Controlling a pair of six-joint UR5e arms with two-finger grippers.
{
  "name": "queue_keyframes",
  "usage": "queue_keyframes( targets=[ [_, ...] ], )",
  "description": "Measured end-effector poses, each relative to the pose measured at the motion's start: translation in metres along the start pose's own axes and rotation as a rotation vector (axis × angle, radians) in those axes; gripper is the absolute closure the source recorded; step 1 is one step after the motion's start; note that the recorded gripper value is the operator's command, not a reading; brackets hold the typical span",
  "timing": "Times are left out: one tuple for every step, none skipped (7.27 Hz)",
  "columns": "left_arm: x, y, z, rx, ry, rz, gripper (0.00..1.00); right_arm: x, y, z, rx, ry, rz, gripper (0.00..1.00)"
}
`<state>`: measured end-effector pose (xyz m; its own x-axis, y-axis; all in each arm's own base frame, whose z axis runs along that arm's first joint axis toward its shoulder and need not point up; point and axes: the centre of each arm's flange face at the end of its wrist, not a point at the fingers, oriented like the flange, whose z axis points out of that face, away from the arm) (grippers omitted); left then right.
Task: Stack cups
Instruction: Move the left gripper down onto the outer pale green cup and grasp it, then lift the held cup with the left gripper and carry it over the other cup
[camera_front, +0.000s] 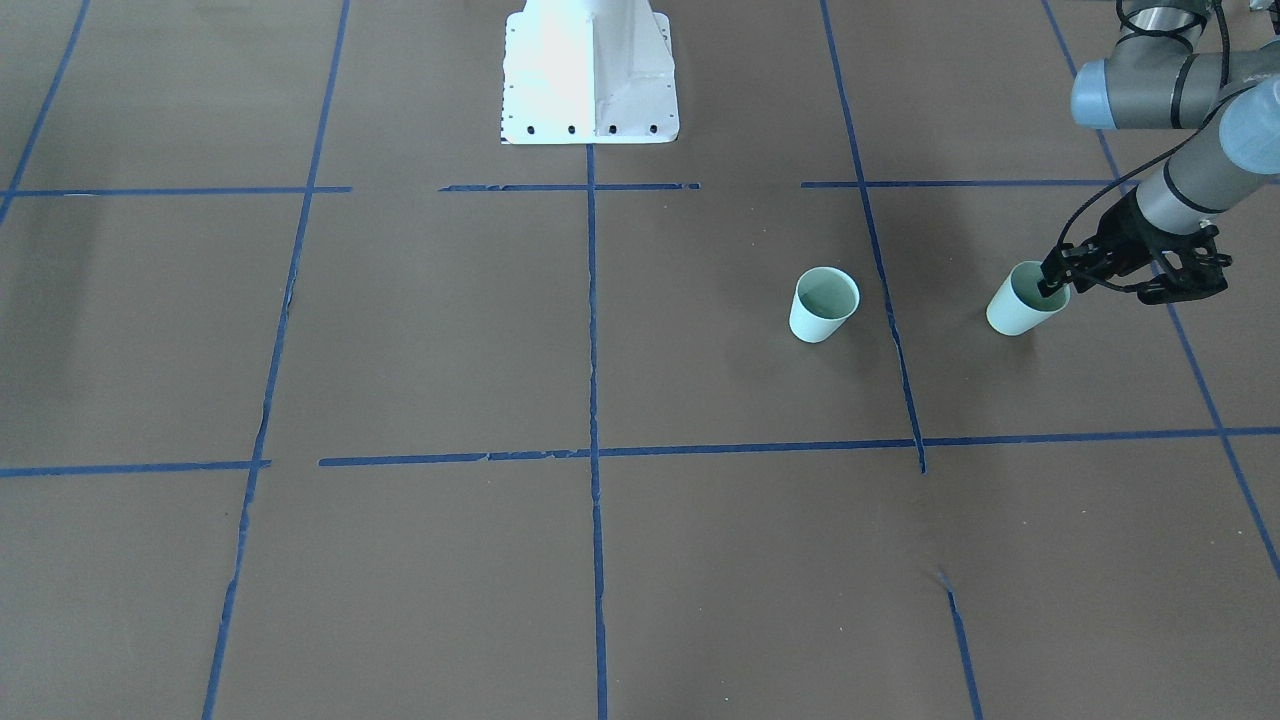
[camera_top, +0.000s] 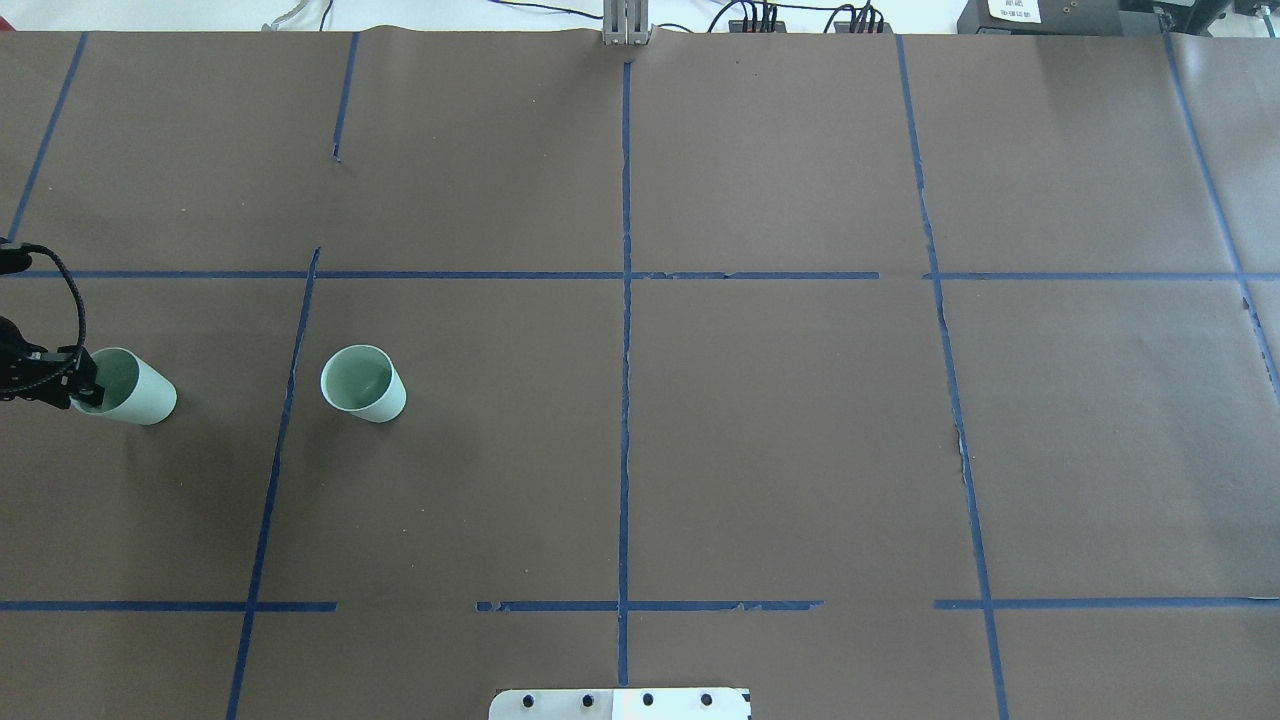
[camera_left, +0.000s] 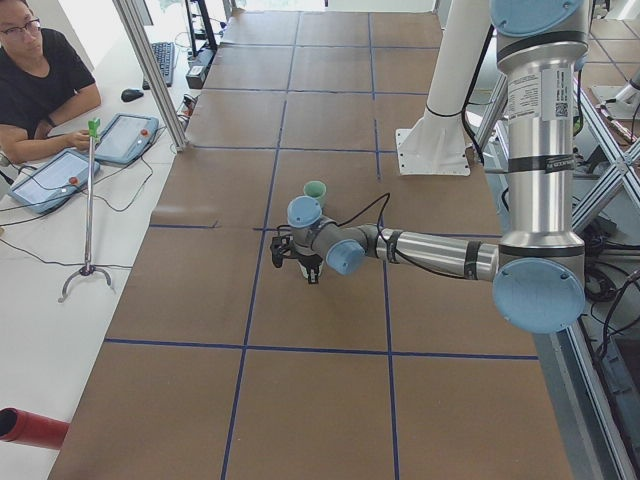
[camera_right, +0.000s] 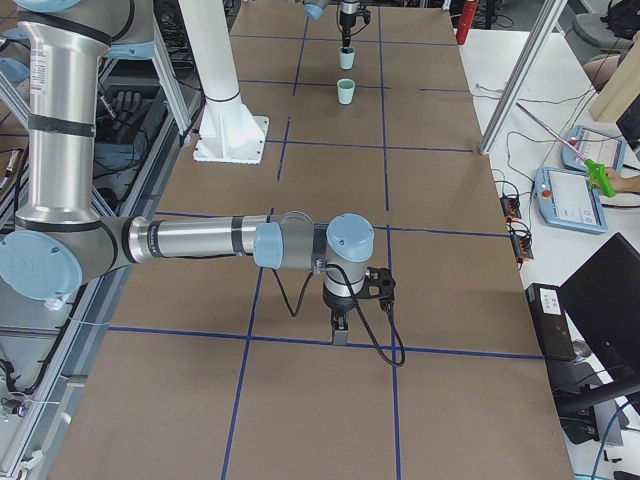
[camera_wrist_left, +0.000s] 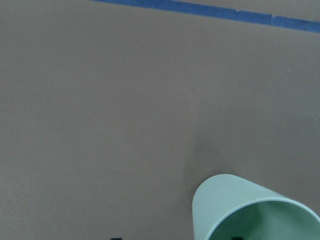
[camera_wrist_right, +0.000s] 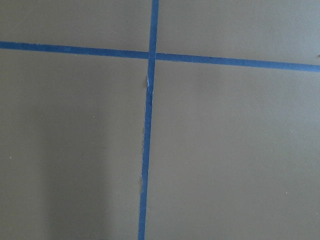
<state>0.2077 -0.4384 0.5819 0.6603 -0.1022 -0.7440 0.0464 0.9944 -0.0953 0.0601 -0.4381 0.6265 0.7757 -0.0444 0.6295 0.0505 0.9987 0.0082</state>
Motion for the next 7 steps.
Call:
queue_keyframes(
  targets=[
    [0.012,0.001,-0.009,0.003,0.023,0.012,1.00,0.000,0.000,0.000,0.000,0.000,0.000,0.00],
    [0.028,0.005,-0.026,-0.006,0.065,0.015,1.00,0.000,0.000,0.000,0.000,0.000,0.000,0.00],
    [0.047,0.006,-0.050,-0.021,0.115,-0.002,1.00,0.000,0.000,0.000,0.001,0.000,0.000,0.00],
    [0.069,0.002,-0.073,-0.020,0.152,-0.045,1.00,0.000,0.000,0.000,0.001,0.000,0.000,0.00],
    [0.095,-0.006,-0.091,-0.010,0.181,-0.102,1.00,0.000,0.000,0.000,0.000,0.000,0.000,0.00],
    [0.123,-0.011,-0.105,0.002,0.205,-0.153,1.00,0.000,0.000,0.000,0.000,0.000,0.000,0.00],
    [0.151,-0.005,-0.113,0.012,0.218,-0.196,1.00,0.000,0.000,0.000,0.000,0.000,0.000,0.00]
  ],
)
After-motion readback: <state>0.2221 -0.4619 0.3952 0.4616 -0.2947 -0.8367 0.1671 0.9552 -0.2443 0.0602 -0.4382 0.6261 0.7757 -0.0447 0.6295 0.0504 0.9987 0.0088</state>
